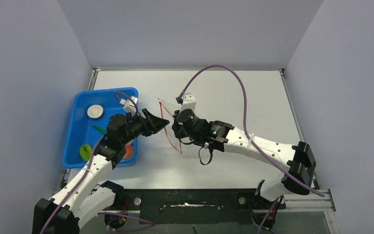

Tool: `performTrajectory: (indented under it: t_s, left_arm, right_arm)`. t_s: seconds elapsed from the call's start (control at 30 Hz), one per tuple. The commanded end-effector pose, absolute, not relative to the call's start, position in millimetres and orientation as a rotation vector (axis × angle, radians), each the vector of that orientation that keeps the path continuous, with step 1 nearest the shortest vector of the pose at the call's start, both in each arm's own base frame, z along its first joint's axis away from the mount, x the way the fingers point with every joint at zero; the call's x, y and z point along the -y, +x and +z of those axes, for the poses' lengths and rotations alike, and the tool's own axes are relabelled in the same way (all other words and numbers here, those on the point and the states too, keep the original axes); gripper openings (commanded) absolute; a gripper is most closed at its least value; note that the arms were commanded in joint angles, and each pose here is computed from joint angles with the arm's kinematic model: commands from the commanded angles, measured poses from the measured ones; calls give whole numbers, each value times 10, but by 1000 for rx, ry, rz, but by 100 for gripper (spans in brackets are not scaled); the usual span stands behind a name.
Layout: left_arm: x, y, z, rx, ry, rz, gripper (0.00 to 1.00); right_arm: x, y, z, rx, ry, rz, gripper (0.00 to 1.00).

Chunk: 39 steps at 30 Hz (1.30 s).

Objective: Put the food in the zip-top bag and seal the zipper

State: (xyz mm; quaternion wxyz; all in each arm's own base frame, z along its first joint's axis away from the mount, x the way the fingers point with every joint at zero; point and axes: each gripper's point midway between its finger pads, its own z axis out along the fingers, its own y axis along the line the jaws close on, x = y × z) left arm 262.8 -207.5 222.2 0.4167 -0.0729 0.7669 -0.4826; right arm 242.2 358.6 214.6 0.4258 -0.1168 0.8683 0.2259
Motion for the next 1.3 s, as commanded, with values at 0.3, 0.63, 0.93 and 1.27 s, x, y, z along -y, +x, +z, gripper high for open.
performTrajectory:
  t_s: [0.3, 0.63, 0.93, 1.27]
  left_arm:
    - [2061, 2655, 2373, -1867, -112, -1144, 0]
    - [2117, 2564, 2641, -1815, -59, -1195, 0]
    - [2106, 2522, 2709, -1812, -42, -1190, 0]
    - [2069, 2504, 2701, -1825, -51, -1165, 0]
  right_arm:
    - [-3615, 2442, 2525, -2085, -250, 625, 10]
    - [-3605, 2531, 2596, -2122, -300, 499, 31]
    - [-3468, 2637, 2667, -2124, -295, 426, 21]
    - [-3326, 2654, 2522, -2155, -254, 373, 3]
